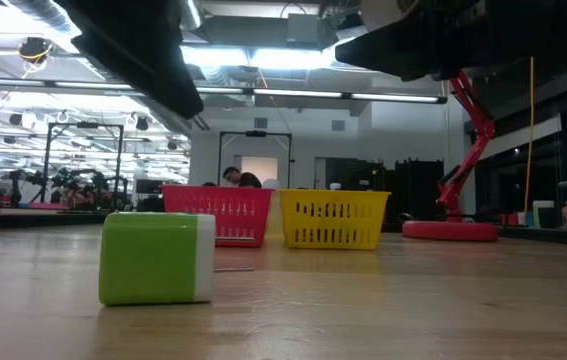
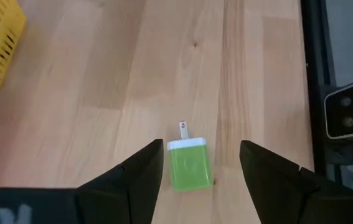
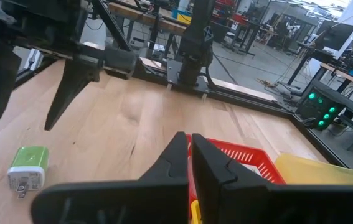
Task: Pick and place items into bin
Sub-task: Put the green charger adapter into the transparent yellow container
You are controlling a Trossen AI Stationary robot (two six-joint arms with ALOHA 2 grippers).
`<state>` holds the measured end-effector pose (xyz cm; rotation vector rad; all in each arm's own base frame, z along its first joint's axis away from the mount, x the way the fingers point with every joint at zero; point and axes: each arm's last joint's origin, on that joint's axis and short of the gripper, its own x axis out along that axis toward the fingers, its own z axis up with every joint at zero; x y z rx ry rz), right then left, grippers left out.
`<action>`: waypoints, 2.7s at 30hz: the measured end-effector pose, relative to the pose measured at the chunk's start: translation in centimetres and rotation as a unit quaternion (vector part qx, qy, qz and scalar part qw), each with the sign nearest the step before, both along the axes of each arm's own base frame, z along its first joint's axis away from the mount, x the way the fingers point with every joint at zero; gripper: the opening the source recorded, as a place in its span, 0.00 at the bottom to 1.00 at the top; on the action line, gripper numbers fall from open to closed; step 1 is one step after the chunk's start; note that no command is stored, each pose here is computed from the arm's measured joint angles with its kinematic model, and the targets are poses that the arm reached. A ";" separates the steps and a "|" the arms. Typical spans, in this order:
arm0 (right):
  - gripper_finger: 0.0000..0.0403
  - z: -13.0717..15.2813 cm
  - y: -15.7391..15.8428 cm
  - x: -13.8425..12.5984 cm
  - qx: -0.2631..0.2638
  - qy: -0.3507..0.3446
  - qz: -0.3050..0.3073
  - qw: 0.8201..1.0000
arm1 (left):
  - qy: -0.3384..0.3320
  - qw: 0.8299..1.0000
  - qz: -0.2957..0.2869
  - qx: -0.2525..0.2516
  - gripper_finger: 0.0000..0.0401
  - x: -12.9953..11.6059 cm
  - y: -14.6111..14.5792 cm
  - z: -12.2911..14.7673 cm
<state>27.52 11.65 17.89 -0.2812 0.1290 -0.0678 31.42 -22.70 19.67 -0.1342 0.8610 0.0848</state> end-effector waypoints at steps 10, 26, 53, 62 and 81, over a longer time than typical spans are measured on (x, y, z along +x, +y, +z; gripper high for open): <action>0.01 -0.1 0.0 0.0 0.000 0.003 0.000 1.000 | 0.021 1.000 0.013 -0.002 0.52 0.6 -0.3 -2.2; 0.01 -0.1 0.0 0.0 -0.001 0.005 0.000 1.000 | 0.040 0.999 0.020 -0.016 0.52 1.2 -0.6 -4.4; 0.01 -0.1 0.0 0.0 -0.002 0.006 0.000 1.000 | 0.104 0.994 -0.029 -0.001 0.36 1.6 0.4 -6.0; 0.01 -0.2 0.0 0.0 -0.003 0.009 -0.001 1.000 | 0.117 0.991 -0.059 0.012 0.36 1.0 1.0 -4.4; 0.01 -0.3 -0.1 0.0 -0.006 0.015 -0.001 1.000 | -0.032 0.988 -0.116 0.099 0.36 -3.3 6.5 4.0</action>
